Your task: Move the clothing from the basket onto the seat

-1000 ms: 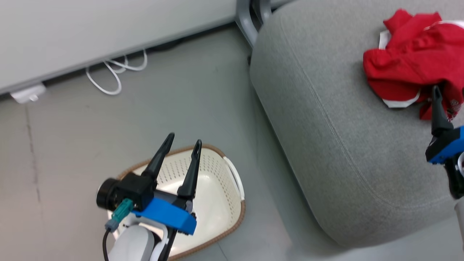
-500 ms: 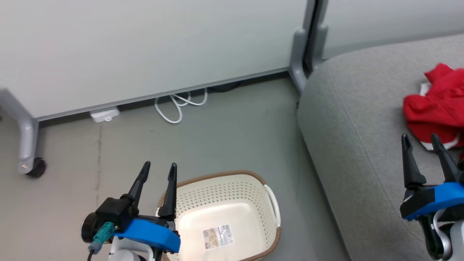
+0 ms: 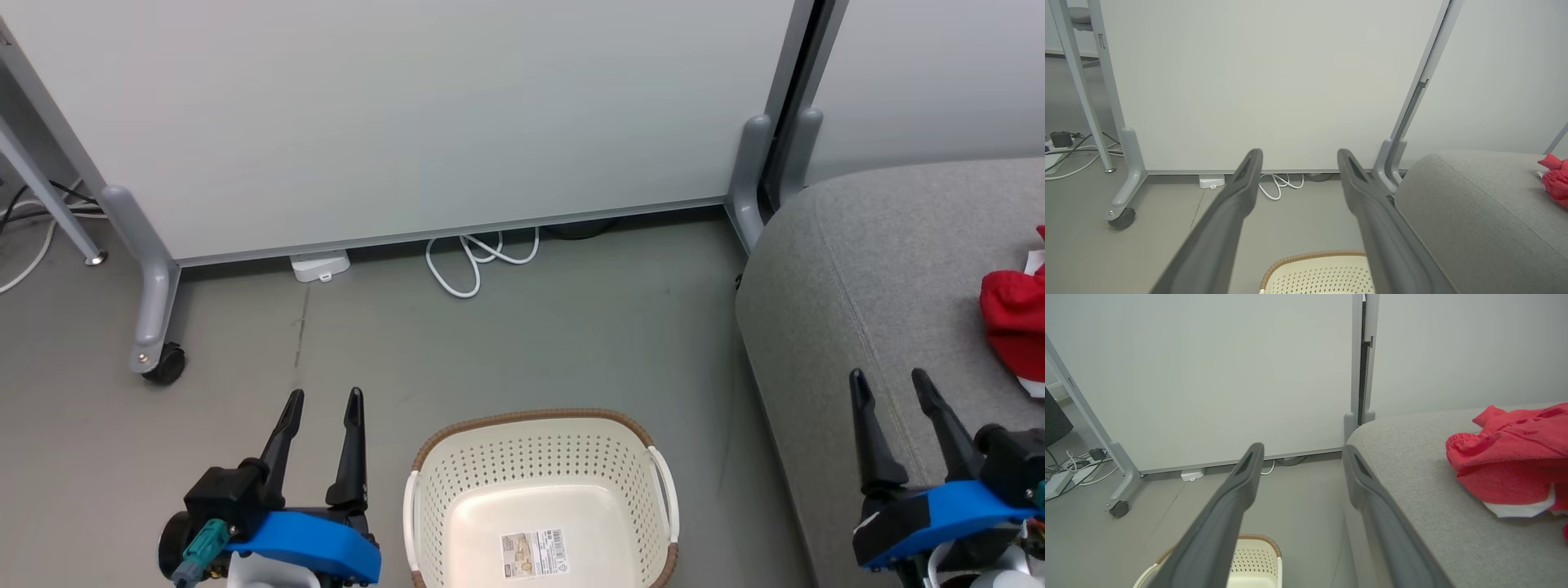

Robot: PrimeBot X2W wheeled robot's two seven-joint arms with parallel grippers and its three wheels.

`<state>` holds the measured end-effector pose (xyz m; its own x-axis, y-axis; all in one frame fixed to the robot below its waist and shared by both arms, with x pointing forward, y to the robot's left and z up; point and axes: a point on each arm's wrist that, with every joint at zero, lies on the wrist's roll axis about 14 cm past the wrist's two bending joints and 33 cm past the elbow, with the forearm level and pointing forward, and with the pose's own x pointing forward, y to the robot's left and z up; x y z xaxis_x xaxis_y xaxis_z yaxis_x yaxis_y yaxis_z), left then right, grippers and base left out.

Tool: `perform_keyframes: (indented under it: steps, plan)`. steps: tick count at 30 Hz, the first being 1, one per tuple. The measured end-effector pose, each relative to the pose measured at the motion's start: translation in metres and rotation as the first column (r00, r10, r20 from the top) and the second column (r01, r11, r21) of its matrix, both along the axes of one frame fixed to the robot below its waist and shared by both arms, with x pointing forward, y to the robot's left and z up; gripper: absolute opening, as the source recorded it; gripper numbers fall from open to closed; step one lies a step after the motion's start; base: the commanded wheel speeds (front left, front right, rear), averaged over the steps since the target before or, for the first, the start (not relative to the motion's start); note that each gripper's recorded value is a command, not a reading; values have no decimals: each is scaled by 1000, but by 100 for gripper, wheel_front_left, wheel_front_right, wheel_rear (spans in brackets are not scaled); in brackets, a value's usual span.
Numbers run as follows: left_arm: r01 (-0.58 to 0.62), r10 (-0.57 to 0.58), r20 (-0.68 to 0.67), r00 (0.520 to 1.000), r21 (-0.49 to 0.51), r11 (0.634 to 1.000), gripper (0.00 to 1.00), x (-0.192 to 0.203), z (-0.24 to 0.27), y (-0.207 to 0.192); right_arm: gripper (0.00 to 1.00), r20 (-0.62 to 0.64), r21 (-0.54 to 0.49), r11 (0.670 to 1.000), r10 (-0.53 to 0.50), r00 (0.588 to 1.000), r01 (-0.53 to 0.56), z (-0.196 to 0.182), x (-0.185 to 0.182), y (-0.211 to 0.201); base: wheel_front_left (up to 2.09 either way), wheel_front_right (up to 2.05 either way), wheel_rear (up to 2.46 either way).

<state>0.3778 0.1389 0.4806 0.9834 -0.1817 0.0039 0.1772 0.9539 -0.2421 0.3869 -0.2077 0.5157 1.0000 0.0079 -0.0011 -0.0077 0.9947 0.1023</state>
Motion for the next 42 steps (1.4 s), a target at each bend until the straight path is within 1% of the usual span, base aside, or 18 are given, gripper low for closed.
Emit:
perform_keyframes:
  steps: [9, 29, 30, 40, 42]
  plan:
    - [-45, 45, -26, 999, -1, 999, 100, -16, -8, 15, 100, -36, 27, 999, 49, 998, -48, -12, -13, 22, 0, 0, 0]
    - [-50, 50, -58, 997, -1, 999, 100, -20, -18, 16, 100, -53, 38, 998, 55, 997, -53, -19, -14, 26, 0, 0, 0]
    - [-50, 50, -58, 997, -1, 999, 0, -20, -18, 16, 0, -52, 38, 998, 55, 997, -53, -19, -14, 26, 0, 0, 0]
    - [-60, 59, -205, 977, 2, 998, 0, -48, -63, 17, 0, -158, 60, 997, 51, 986, -42, -53, -25, 28, 0, 0, 0]
    - [-67, 63, -232, 971, -10, 998, 0, -52, -69, 18, 0, -178, 76, 996, 49, 983, -36, -59, -27, 28, 0, 0, 0]
